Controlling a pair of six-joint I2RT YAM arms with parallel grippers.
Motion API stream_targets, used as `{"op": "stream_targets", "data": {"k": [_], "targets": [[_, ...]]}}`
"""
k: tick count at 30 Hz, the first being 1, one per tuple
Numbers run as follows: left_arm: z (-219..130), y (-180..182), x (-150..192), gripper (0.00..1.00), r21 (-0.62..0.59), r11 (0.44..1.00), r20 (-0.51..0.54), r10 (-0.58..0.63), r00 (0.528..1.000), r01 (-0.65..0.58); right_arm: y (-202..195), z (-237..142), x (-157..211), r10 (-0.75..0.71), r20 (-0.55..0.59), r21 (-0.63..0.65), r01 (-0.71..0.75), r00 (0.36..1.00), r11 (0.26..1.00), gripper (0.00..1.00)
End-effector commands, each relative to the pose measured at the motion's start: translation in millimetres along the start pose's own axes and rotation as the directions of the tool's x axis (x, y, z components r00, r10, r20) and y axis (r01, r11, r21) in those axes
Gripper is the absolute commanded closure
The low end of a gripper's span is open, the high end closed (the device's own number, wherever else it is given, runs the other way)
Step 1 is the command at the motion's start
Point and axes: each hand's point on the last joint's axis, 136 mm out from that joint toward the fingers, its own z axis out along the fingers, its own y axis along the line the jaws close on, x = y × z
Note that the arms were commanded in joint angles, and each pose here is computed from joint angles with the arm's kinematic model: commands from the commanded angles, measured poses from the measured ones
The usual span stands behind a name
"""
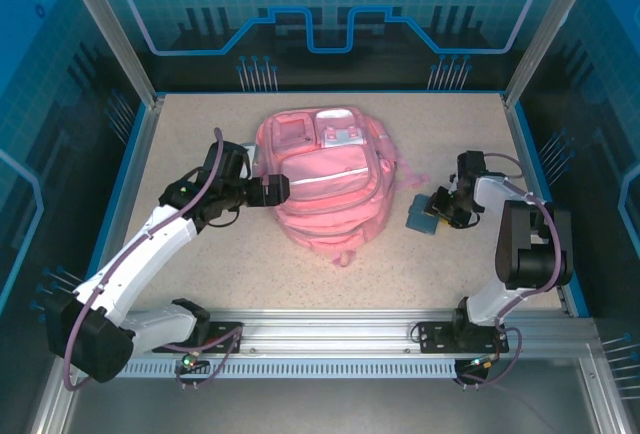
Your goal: Pack the student bag
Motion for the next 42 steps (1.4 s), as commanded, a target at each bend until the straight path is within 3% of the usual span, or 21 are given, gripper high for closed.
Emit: {"op": "stream_targets", "data": {"k": [1, 11, 16, 19, 26, 32, 37, 42], "targets": [[-5, -7, -8, 0.01, 0.029, 1.000, 0.004, -0.009, 1.000, 0.009, -2, 10, 11, 0.014, -0.064, -0.005, -0.015, 0.998, 1.000, 0.63], [5, -23, -8, 0.01, 0.100, 0.994, -0.031, -0.032, 0.999, 0.035, 11, 10, 12, -0.007, -0.076, -0.035, 0.004, 0.997, 0.999, 0.92], [11, -40, -7, 0.02, 0.132, 0.991, -0.064, 0.035, 0.997, -0.026, 25, -22, 3, -0.031, 0.029, -0.082, 0.033, 0.999, 0.996, 0.96], [16, -60, -5, 0.02, 0.165, 0.979, -0.077, 0.134, 0.988, -0.120, 35, -48, -2, -0.043, 0.103, -0.114, 0.055, 0.994, 0.992, 0.96], [39, -100, 8, 0.09, 0.214, 0.901, -0.141, 0.410, 0.901, -0.377, 55, -106, -4, -0.056, 0.228, -0.191, 0.101, 0.972, 0.976, 0.95], [66, -109, 20, 0.18, 0.225, 0.829, -0.239, 0.557, 0.795, -0.512, 64, -124, 2, -0.059, 0.247, -0.241, 0.120, 0.967, 0.963, 0.95], [83, -116, 30, 0.23, 0.285, 0.789, -0.299, 0.612, 0.732, -0.544, 69, -129, 4, -0.059, 0.251, -0.266, 0.128, 0.966, 0.956, 0.94], [104, -120, 28, 0.41, 0.296, 0.781, -0.329, 0.624, 0.709, -0.550, 72, -128, 5, -0.058, 0.245, -0.283, 0.129, 0.968, 0.950, 0.94]]}}
